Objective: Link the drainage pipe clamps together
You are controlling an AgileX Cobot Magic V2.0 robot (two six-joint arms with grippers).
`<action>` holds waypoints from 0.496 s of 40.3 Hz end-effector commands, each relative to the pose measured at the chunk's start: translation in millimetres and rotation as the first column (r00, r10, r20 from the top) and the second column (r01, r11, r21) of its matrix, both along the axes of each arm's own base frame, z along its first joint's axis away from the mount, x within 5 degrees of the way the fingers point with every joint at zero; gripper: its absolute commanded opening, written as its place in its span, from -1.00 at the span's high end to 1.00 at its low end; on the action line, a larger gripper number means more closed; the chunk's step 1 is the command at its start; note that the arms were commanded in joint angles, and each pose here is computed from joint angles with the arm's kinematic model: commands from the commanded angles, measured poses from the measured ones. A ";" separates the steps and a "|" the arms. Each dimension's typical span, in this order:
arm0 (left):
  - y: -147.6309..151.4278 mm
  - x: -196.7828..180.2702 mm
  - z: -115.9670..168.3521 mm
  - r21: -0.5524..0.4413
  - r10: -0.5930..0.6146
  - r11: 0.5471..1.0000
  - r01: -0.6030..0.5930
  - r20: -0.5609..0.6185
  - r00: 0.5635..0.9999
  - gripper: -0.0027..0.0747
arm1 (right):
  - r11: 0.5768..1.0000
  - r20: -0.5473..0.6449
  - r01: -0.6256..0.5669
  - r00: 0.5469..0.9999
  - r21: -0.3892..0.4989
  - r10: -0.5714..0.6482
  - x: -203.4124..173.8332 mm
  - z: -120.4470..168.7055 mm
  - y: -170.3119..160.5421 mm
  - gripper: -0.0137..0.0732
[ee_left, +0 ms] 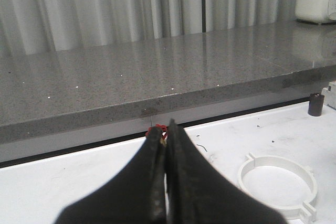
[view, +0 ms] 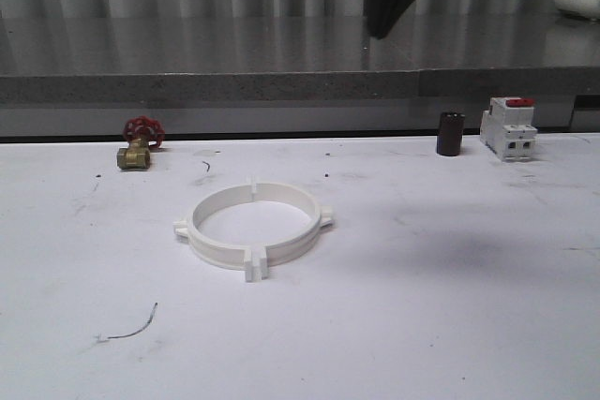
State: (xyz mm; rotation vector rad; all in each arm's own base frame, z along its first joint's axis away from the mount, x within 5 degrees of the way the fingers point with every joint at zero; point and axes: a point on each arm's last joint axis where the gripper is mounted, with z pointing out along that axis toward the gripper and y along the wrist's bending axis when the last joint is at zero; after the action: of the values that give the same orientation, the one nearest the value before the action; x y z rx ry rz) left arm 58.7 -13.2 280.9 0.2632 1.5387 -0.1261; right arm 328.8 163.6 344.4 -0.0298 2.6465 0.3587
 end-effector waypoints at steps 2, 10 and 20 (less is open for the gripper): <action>-1.5 -1.6 16.1 -0.023 -0.018 1.000 0.021 0.097 0.995 0.98 | 1.000 0.135 0.001 0.991 0.000 -0.001 -25.7 38.9 -35.8 0.83; -1.5 -1.6 16.1 -0.023 -0.018 1.000 0.021 0.097 0.995 0.98 | 0.998 0.165 0.034 0.986 -0.053 -0.025 -70.9 28.9 -81.0 0.83; -1.5 -1.6 16.1 -0.023 -0.018 1.000 0.021 0.097 0.995 0.98 | 0.988 0.334 0.053 0.943 -0.146 -0.001 -144.7 -7.5 -116.7 0.83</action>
State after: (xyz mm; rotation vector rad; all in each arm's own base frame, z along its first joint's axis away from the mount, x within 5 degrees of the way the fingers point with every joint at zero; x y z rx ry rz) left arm 58.7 -13.2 280.9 0.2632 1.5387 -0.1261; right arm 201.3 57.4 327.1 -0.0582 2.5041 0.1539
